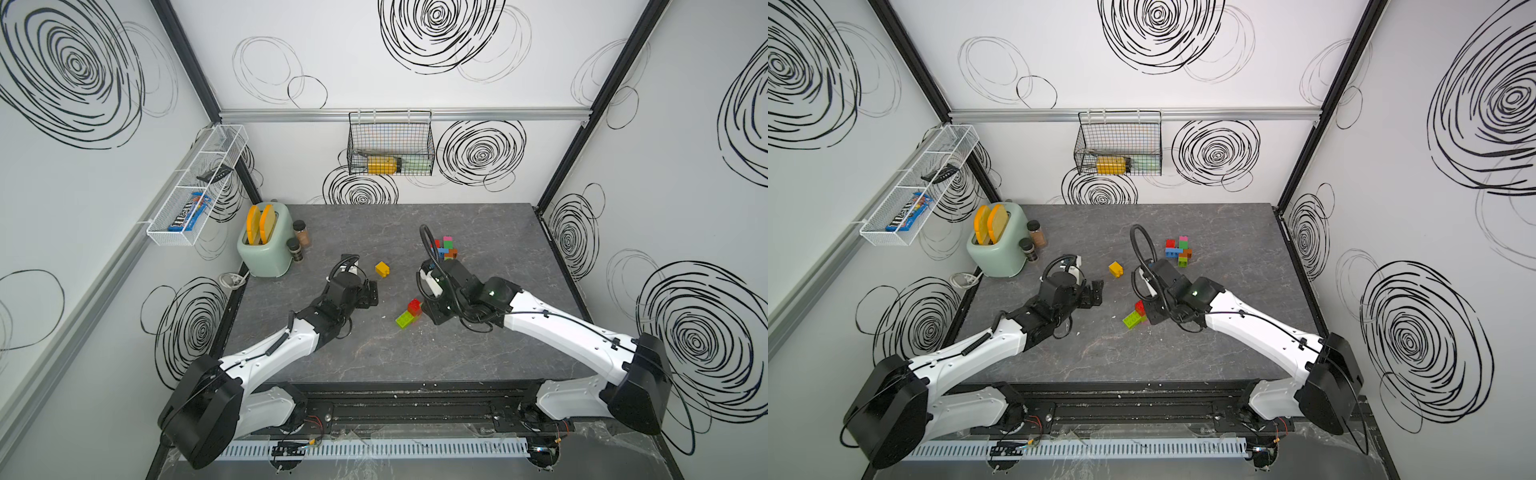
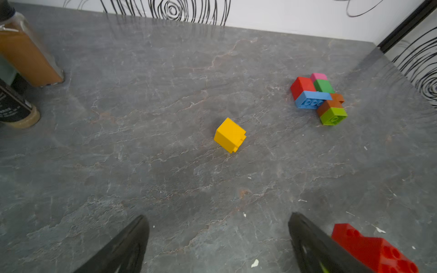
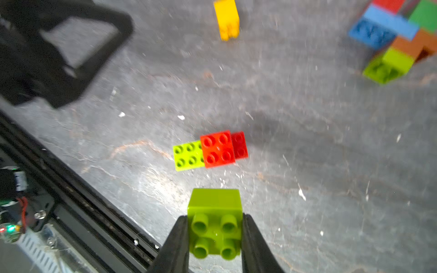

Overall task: Assemble the number 4 with lego
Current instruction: Pick up the lego brick from the center of the board.

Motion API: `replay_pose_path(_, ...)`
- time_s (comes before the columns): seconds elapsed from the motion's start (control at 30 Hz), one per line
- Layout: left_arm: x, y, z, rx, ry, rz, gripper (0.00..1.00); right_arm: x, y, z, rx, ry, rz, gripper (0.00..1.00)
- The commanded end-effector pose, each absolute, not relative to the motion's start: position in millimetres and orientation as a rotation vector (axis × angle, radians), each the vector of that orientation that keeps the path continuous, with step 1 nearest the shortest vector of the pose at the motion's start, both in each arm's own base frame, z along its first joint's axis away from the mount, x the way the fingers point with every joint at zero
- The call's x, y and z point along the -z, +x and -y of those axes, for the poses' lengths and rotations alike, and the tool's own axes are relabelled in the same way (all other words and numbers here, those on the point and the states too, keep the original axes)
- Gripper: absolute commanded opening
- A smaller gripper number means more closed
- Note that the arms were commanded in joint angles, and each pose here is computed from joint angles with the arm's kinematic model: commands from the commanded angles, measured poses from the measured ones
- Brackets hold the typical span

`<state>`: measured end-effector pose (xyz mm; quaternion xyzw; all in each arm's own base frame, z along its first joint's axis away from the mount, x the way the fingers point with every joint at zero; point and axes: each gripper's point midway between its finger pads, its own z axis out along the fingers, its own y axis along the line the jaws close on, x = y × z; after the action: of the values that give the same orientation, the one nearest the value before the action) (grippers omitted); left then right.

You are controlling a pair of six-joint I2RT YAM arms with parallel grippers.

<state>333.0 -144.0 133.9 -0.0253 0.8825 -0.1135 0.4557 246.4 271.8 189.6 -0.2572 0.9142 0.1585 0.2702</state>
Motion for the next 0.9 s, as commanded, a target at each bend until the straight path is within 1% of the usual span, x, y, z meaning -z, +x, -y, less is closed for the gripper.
replay_pose_path(0.0, -135, 337, 134, 0.303, -0.153, -2.202, 0.96, -177, 246, -269, -0.335, -0.897, -2.529, 0.00)
replay_pose_path(0.23, -134, 338, 122, 0.339, -0.230, -2.187, 0.96, -157, 261, -273, -0.206, -0.985, -2.666, 0.00)
replay_pose_path(0.87, -118, 338, 127, 0.360, -0.195, -2.270, 0.96, -131, 266, -282, -0.198, -1.082, -2.713, 0.02)
